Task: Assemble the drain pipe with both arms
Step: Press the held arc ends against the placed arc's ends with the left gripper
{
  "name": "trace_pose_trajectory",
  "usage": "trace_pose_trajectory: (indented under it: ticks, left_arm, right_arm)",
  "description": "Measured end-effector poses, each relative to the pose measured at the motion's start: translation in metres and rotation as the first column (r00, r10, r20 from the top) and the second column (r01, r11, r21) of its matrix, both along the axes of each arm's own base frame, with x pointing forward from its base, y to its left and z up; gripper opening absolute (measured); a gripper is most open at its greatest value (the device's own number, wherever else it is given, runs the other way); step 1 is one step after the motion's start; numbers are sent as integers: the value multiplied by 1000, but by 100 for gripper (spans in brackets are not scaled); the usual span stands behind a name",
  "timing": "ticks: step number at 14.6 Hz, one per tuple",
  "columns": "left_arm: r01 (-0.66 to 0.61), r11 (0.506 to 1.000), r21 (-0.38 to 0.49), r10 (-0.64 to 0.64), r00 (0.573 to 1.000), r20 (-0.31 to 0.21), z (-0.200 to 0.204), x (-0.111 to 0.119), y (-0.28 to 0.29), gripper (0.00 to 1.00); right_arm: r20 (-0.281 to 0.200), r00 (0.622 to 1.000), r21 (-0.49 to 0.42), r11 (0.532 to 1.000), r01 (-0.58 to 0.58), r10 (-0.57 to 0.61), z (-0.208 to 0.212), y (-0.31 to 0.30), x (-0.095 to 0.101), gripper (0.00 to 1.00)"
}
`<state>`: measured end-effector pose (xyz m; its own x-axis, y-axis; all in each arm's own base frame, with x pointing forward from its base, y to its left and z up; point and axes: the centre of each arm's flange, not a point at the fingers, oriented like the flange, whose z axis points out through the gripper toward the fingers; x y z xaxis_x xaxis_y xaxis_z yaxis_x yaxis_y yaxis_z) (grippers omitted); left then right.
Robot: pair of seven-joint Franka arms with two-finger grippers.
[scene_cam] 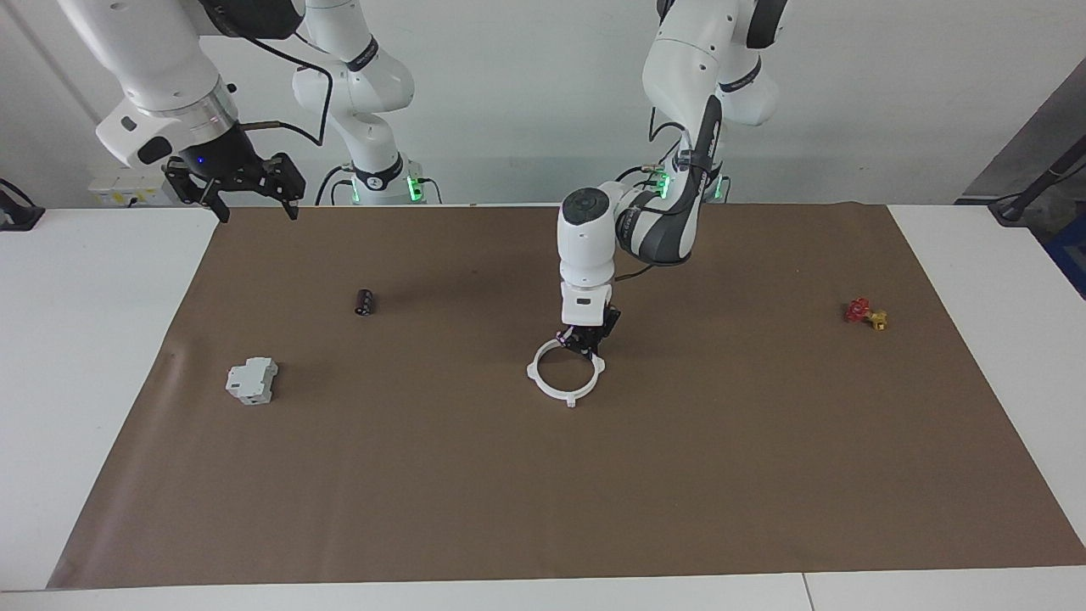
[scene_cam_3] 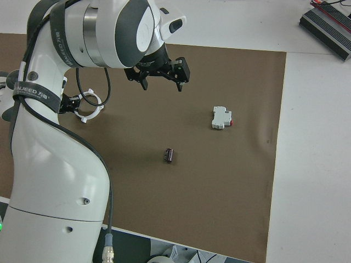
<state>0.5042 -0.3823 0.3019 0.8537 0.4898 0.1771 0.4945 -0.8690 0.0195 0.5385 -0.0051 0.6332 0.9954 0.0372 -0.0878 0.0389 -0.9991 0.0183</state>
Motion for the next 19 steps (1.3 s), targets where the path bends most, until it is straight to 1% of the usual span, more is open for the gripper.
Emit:
trace_pose_trajectory:
  ticks: [2, 3, 7, 8, 15, 17, 19]
  left_arm:
    - [1, 1000, 1, -1, 1000, 0, 0, 0, 0, 42]
    - [2, 1000, 2, -2, 1000, 0, -1, 0, 0, 56]
    - [3, 1000, 5, -3, 1000, 0, -1, -1, 1, 97]
    - [3, 1000, 5, -3, 1000, 0, -2, -1, 1, 100]
    - [3, 1000, 6, -3, 1000, -1, -2, -1, 1, 100]
    - [1, 1000, 17, -1, 1000, -8, -1, 0, 3, 100]
    - [16, 999, 37, -15, 1000, -10, 10, 3, 5, 100]
  right_arm:
    - [0, 1000, 0, 1000, 0, 0, 0, 0, 0, 100]
    - [0, 1000, 0, 1000, 0, 0, 0, 0, 0, 100]
    - [0, 1000, 0, 1000, 0, 0, 0, 0, 0, 100]
    - [0, 1000, 0, 1000, 0, 0, 0, 0, 0, 100]
    - [0, 1000, 0, 1000, 0, 0, 0, 0, 0, 100]
    - [0, 1000, 0, 1000, 0, 0, 0, 0, 0, 100]
    - [0, 1000, 0, 1000, 0, 0, 0, 0, 0, 100]
